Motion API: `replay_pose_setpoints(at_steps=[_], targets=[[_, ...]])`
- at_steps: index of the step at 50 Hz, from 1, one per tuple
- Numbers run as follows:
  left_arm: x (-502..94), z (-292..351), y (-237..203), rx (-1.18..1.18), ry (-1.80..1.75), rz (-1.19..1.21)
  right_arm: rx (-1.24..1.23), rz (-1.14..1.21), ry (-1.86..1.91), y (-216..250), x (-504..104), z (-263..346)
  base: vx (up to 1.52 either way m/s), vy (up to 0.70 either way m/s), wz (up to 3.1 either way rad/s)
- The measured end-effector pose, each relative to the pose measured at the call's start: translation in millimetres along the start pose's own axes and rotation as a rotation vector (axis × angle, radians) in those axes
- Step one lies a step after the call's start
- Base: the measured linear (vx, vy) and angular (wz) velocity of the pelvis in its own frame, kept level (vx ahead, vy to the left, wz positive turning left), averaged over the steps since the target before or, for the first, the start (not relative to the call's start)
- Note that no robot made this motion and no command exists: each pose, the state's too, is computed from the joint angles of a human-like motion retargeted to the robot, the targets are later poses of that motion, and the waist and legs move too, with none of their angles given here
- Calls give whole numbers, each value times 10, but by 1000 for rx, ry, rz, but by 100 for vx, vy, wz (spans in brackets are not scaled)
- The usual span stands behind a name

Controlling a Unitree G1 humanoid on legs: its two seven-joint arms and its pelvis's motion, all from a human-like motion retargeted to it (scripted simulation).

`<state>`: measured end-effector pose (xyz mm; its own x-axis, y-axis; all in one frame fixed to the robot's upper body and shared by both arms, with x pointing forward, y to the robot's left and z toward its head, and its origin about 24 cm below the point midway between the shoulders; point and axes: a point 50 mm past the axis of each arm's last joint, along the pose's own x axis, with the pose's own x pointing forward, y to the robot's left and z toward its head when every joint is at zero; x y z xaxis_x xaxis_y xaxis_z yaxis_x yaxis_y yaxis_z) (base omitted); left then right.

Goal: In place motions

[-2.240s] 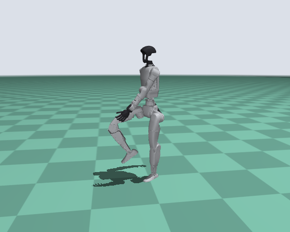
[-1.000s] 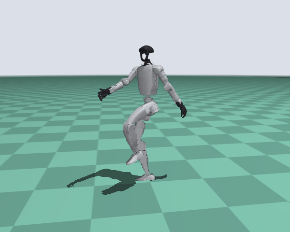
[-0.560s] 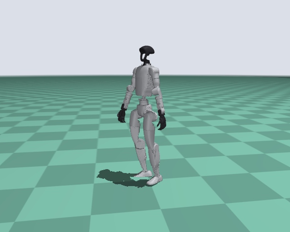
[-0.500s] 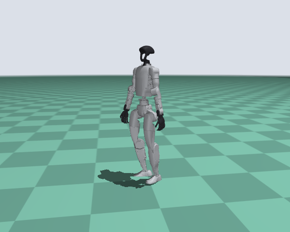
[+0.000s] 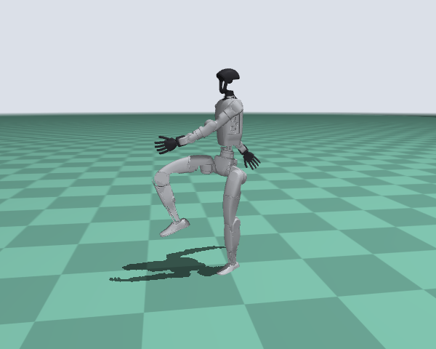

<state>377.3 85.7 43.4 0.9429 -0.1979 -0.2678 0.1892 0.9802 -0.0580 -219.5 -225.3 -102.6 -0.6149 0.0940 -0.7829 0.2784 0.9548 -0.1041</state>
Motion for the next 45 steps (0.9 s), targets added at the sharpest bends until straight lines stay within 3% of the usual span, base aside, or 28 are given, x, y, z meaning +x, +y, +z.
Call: replay_pose_setpoints(at_steps=[8,17,25,33,38,42,45], targets=[[-361,-972,181,51,269,28,-64,78,-177,270,-92,610,1,0,-118],[-1389,-2316,62,-47,775,8,-205,95,-403,545,-397,1406,0,-7,-98],[-2040,-2768,123,-85,973,79,-321,34,-503,659,-627,1790,-5,-20,-56],[-3081,-3157,375,-359,1184,376,-436,37,-653,1000,-1015,2275,-16,-22,-20],[-4135,-3275,447,-328,1475,472,-443,198,-989,1590,-1949,2977,-18,-20,-24],[-4950,-3227,248,-282,1742,372,-590,296,-1347,2099,-3211,3341,-12,-15,-70],[-5303,-3158,81,-319,1856,270,-759,187,-1662,2262,-4231,3354,-12,-14,-133]])
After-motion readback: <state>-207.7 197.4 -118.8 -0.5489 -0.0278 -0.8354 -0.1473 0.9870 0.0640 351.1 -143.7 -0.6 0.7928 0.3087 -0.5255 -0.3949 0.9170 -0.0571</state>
